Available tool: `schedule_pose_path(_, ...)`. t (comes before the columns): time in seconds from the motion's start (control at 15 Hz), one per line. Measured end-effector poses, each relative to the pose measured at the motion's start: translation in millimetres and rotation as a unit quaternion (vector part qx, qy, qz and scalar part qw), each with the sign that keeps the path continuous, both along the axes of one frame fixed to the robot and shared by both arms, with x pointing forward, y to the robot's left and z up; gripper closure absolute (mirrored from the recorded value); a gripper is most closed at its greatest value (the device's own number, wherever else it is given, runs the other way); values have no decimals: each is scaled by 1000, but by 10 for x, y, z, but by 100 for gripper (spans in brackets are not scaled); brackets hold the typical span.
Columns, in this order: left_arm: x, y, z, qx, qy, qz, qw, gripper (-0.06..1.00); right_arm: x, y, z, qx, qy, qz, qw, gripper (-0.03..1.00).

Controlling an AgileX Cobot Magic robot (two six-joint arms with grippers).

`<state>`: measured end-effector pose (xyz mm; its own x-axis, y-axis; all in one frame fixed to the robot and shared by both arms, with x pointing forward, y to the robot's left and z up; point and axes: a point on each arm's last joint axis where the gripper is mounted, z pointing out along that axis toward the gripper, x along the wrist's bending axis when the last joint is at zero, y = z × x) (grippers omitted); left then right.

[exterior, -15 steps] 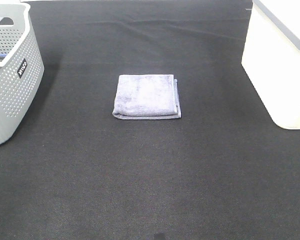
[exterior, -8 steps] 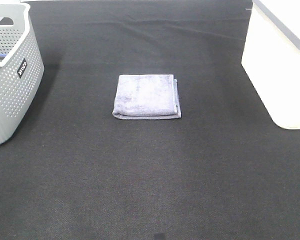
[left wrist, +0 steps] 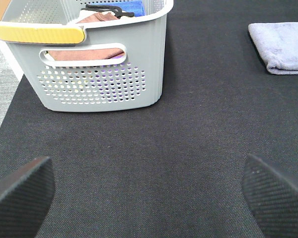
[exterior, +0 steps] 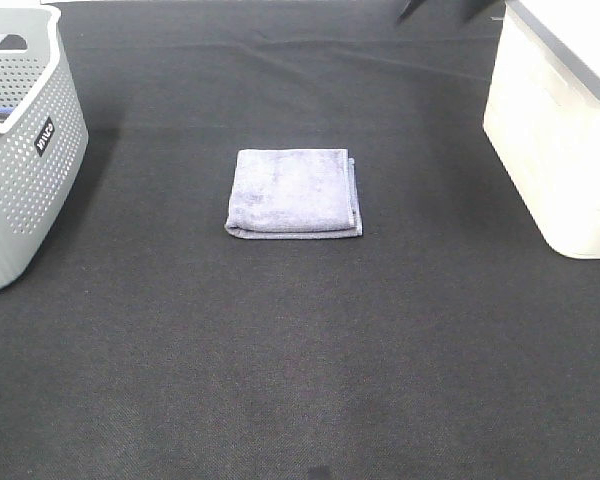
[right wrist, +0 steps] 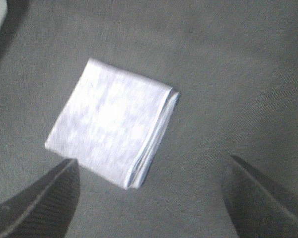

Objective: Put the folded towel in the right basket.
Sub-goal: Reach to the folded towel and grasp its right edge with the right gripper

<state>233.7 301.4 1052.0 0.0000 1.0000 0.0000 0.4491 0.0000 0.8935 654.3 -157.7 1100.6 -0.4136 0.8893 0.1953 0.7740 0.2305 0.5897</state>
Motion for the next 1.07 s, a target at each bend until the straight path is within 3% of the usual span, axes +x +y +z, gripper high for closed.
schedule_pose_path(0.53, 0, 0, 0, 0, 0, 0, 1000, -3, 462, 254, -1297, 30, 150, -6, 988, 22)
schedule_pose_path(0.8, 0, 0, 0, 0, 0, 0, 1000, -3, 669, 394, -1700, 42, 225, 30, 973, 22)
schedule_pose_path(1.07, 0, 0, 0, 0, 0, 0, 1000, -3, 780, 424, -1884, 51, 234, 33, 970, 22)
